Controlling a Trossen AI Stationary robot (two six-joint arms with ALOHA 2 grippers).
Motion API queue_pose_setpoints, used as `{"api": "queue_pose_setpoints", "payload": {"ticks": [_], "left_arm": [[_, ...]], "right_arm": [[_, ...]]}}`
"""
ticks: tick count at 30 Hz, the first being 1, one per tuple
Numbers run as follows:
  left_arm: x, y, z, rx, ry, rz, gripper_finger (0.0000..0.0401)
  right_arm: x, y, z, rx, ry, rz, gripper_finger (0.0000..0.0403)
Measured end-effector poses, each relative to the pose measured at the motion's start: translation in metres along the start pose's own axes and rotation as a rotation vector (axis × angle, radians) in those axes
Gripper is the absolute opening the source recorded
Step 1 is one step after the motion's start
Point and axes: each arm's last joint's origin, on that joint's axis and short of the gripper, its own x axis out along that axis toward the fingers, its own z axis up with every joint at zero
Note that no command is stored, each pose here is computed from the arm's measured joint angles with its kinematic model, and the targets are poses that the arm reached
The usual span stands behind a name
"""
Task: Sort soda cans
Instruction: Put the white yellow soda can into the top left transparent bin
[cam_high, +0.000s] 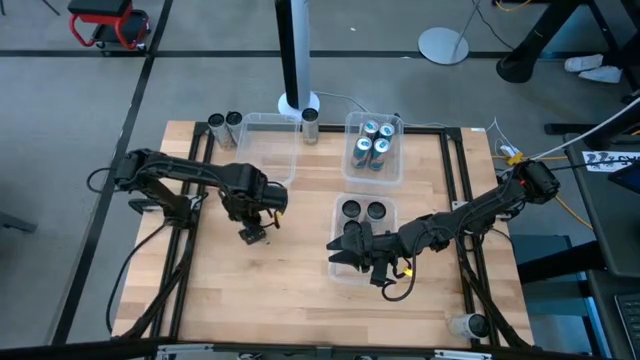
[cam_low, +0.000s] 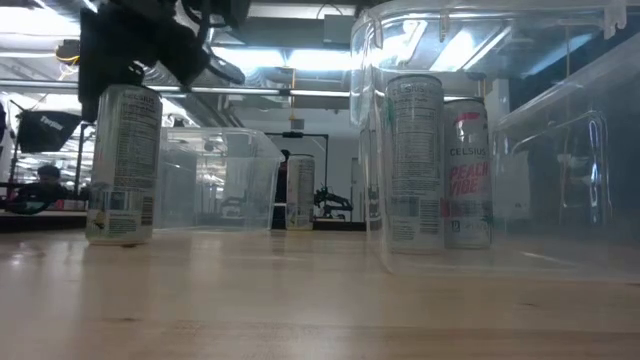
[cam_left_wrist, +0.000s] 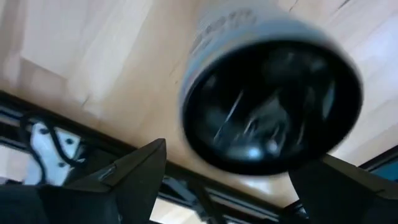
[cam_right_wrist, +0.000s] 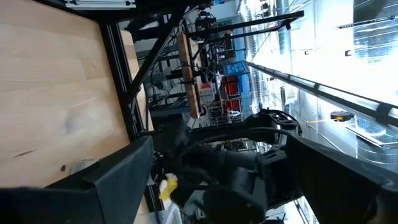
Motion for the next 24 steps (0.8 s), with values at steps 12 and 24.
{"api": "queue_pose_setpoints", "payload": {"ticks": [12,24], "left_arm": [[-0.039,0.009,-0.061,0.428,-0.352,0.007,0.0315],[-0.044,0.001,-0.061,0.615,-0.509,0.065,0.0315]], "right_arm": [[0.0,0.0,0.0,-0.001,0.001,0.004,0.0365],[0.001,0.0,0.0,0.001,0.0,-0.004,0.0365]]}}
